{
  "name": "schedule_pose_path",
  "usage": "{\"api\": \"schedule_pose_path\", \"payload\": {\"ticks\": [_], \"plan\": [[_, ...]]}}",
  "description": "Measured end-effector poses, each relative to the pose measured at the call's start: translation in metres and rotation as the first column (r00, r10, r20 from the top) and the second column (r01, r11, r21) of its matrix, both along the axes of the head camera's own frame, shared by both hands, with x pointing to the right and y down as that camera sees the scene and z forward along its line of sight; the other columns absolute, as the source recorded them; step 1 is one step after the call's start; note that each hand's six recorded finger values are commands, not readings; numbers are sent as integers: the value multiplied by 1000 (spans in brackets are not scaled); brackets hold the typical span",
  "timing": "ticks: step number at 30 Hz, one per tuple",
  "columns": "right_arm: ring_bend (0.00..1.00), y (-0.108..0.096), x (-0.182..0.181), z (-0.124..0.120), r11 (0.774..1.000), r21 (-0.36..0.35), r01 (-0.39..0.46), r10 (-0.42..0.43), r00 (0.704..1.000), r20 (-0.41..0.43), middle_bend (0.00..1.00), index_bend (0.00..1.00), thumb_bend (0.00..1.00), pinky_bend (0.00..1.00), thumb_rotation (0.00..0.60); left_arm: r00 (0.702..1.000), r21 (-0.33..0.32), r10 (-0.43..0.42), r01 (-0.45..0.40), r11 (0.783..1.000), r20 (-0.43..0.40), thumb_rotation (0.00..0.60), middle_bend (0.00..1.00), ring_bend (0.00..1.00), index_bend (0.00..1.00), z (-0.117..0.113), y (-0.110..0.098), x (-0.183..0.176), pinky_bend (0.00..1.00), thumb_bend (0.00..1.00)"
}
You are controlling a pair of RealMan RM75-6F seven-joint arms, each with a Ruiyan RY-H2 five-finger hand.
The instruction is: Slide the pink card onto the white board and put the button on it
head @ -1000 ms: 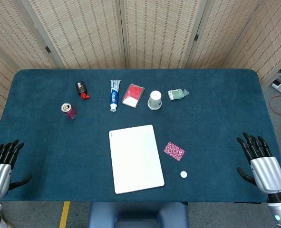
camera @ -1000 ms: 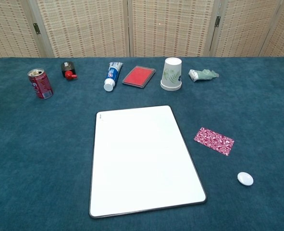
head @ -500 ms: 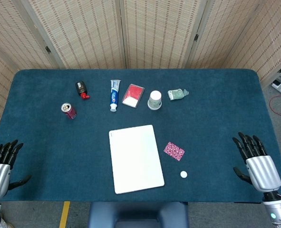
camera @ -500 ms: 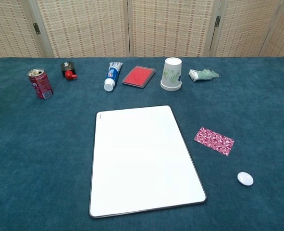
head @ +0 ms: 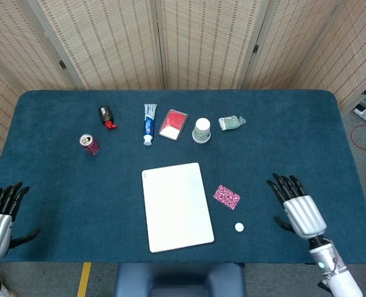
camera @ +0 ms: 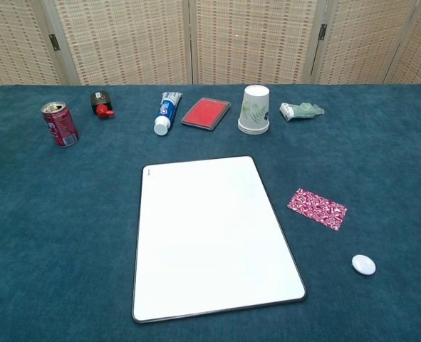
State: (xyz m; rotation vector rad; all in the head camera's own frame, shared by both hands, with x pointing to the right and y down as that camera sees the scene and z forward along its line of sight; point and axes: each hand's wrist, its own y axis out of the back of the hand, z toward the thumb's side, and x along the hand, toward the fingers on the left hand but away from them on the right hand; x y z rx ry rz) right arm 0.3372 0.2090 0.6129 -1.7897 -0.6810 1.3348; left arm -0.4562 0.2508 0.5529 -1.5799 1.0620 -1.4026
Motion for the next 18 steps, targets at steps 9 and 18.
{"api": "schedule_pose_path", "payload": {"ticks": [9, 18], "plan": [[0, -8, -50, 62, 992, -120, 50, -49, 999, 12, 0, 0, 270, 0, 600, 1000, -1, -15, 15, 1000, 5, 600, 74, 86, 106, -1, 3, -8, 0, 140], [0, -21, -85, 94, 989, -119, 84, -85, 996, -5, 0, 0, 270, 0, 600, 1000, -11, -21, 21, 1000, 6, 600, 74, 86, 106, 2, 5, -11, 0, 140]]}}
